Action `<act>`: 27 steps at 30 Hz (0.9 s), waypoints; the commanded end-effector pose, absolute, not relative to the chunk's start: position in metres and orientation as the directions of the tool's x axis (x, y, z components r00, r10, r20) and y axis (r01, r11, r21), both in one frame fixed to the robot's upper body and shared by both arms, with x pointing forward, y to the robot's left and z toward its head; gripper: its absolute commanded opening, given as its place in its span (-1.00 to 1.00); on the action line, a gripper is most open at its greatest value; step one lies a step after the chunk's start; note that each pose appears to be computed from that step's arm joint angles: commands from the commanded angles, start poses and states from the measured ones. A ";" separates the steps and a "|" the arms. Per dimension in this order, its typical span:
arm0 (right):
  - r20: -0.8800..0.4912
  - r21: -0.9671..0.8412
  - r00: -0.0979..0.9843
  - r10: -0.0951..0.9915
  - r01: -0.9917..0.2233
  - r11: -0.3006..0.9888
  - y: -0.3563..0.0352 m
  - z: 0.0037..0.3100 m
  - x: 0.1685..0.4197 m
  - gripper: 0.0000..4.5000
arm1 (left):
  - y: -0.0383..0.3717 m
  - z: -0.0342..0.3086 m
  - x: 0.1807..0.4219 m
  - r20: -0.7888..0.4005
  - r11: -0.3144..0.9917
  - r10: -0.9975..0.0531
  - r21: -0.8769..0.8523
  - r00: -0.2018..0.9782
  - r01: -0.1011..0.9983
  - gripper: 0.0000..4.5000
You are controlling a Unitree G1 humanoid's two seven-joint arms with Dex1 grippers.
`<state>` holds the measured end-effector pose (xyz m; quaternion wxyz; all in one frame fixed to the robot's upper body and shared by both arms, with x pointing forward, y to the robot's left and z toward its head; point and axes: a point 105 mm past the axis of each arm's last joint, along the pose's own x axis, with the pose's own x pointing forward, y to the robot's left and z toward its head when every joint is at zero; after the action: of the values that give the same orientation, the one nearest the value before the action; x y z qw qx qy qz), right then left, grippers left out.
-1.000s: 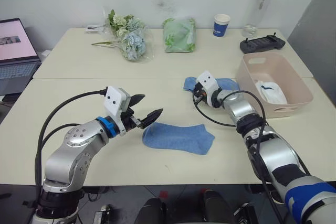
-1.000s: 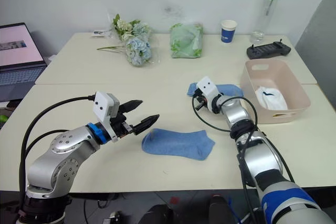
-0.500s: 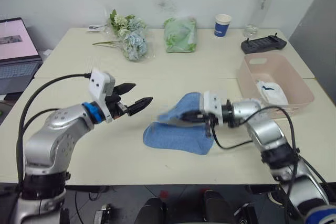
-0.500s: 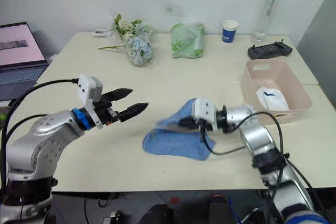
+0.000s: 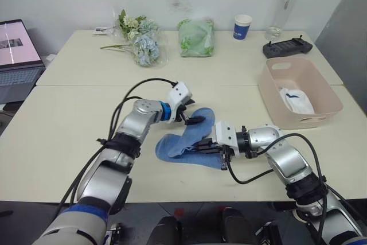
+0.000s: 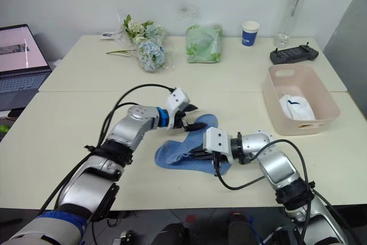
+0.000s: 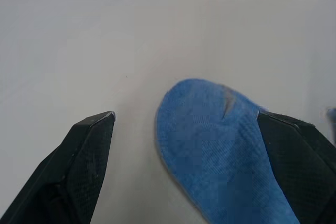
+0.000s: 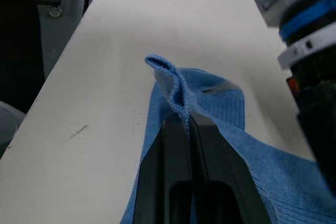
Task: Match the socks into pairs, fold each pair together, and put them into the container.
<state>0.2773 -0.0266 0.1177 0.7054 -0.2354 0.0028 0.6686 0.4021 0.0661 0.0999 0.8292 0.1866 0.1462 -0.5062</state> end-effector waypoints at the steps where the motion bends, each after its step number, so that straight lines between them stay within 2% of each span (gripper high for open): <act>1: -0.294 -0.374 0.117 0.948 -0.928 -0.001 -0.021 0.130 0.278 -0.99 | 0.072 0.093 0.409 -0.489 0.413 -0.747 0.188 0.450 0.891 1.00; 5: -0.282 -0.380 0.138 0.950 -0.925 0.021 -0.021 0.132 0.279 -1.00 | 0.074 0.074 0.400 -0.565 0.344 -0.741 0.145 0.363 0.928 0.61; 12: -0.281 -0.385 0.150 0.948 -0.922 0.032 -0.025 0.132 0.279 -1.00 | 0.080 0.074 0.404 -0.553 0.378 -0.732 0.156 0.398 0.912 -0.34; 17: -0.271 -0.408 0.184 0.945 -0.911 0.060 -0.026 0.133 0.286 -1.00 | 0.089 0.081 0.410 -0.491 0.451 -0.736 0.157 0.466 0.878 -0.99; 24: -0.239 -0.424 0.227 0.944 -0.899 0.109 -0.021 0.135 0.288 -1.00 | 0.098 0.110 0.420 -0.294 0.568 -0.752 0.167 0.590 0.806 -0.99; 27: -0.179 -0.439 0.272 0.945 -0.882 0.171 -0.028 0.149 0.291 -1.00 | 0.121 0.123 0.422 -0.237 0.635 -0.700 0.226 0.674 0.739 -0.99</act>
<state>0.2909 -0.0263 0.1273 0.7534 -0.2362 -0.0269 0.6131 0.4166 0.1107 0.1026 0.8883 0.1505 0.0969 -0.4230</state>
